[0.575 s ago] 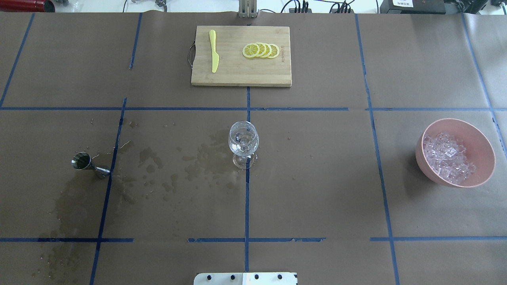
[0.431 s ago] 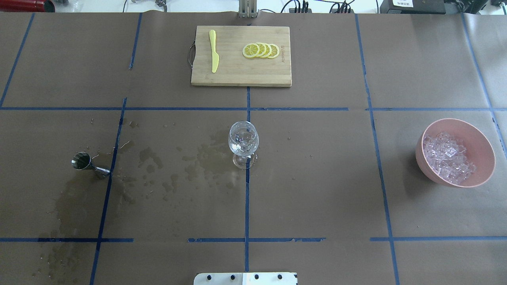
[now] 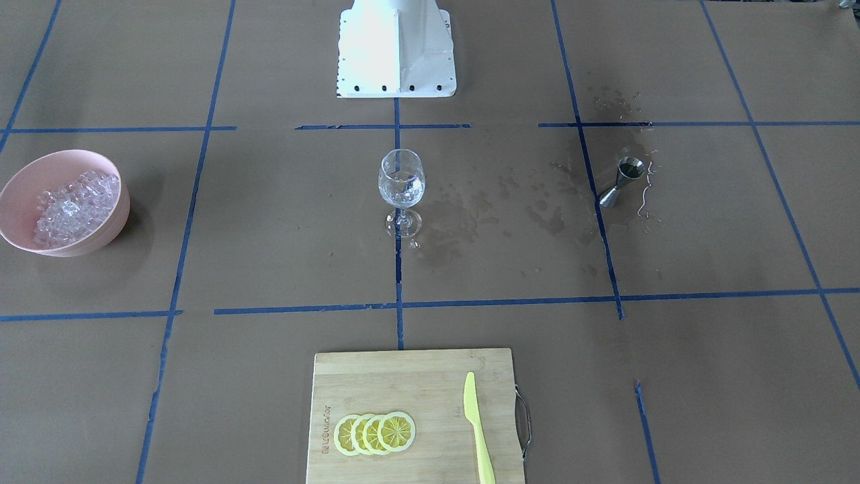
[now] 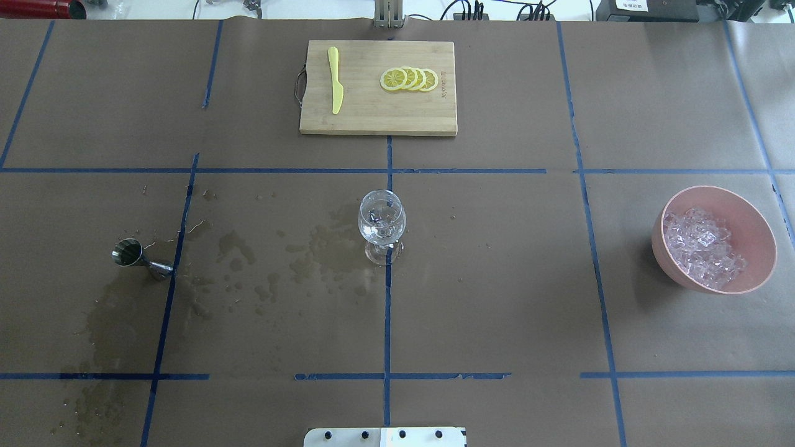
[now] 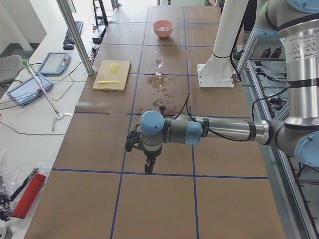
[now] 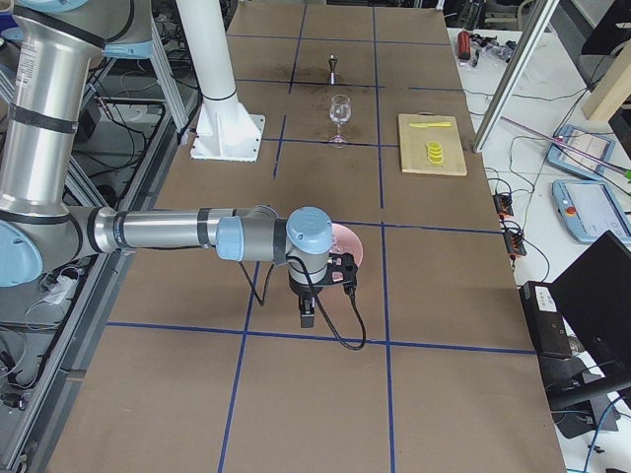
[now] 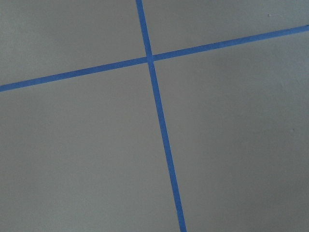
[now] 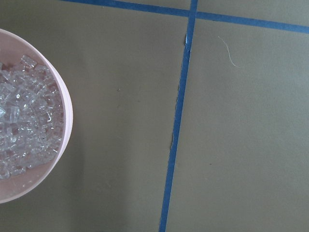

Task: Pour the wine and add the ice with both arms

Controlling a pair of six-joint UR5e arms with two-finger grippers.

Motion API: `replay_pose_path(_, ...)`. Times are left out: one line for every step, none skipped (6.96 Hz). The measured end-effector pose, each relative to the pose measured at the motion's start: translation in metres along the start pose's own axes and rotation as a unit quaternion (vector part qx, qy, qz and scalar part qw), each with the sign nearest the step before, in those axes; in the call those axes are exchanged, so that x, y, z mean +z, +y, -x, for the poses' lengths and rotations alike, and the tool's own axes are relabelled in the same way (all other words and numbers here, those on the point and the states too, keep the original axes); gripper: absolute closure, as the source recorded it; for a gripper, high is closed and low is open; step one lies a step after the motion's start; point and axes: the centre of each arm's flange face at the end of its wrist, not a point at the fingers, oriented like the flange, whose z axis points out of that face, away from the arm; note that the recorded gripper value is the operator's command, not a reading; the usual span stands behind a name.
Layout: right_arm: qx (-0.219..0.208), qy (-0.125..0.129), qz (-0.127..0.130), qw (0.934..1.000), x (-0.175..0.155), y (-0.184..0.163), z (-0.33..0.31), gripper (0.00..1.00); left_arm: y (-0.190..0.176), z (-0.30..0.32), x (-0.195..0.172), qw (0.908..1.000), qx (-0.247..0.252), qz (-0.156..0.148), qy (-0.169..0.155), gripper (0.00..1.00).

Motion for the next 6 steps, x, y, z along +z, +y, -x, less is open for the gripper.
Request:
replay_pose_path(-0.005, 0.001, -0.006, 1.0000, -0.006, -0.001, 0.006, 0.00, -0.002, -0.002, -0.002, 1.0000, 0.006, -0.004, -0.002, 0.00)
replay_pose_path(-0.010, 0.002, -0.013, 0.9999, -0.012, -0.003, 0.012, 0.00, -0.005, -0.004, -0.004, 0.9997, 0.019, -0.015, -0.003, 0.00)
replay_pose_path(-0.018, 0.004, -0.023, 0.9996, -0.021, -0.011, 0.019, 0.00, -0.010, -0.008, -0.008, 0.9988, 0.037, -0.032, -0.006, 0.00)
replay_pose_path(-0.029, 0.007, -0.035, 0.9990, -0.031, -0.024, 0.027, 0.00, -0.016, -0.011, -0.011, 0.9974, 0.054, -0.048, -0.007, 0.00)
replay_pose_path(-0.034, 0.007, -0.042, 0.9985, -0.036, -0.035, 0.032, 0.00, -0.022, -0.015, -0.015, 0.9952, 0.071, -0.066, -0.008, 0.00)
replay_pose_path(-0.037, 0.006, -0.046, 0.9982, -0.040, -0.040, 0.035, 0.00, -0.029, -0.021, -0.022, 0.9916, 0.094, -0.089, -0.010, 0.00)
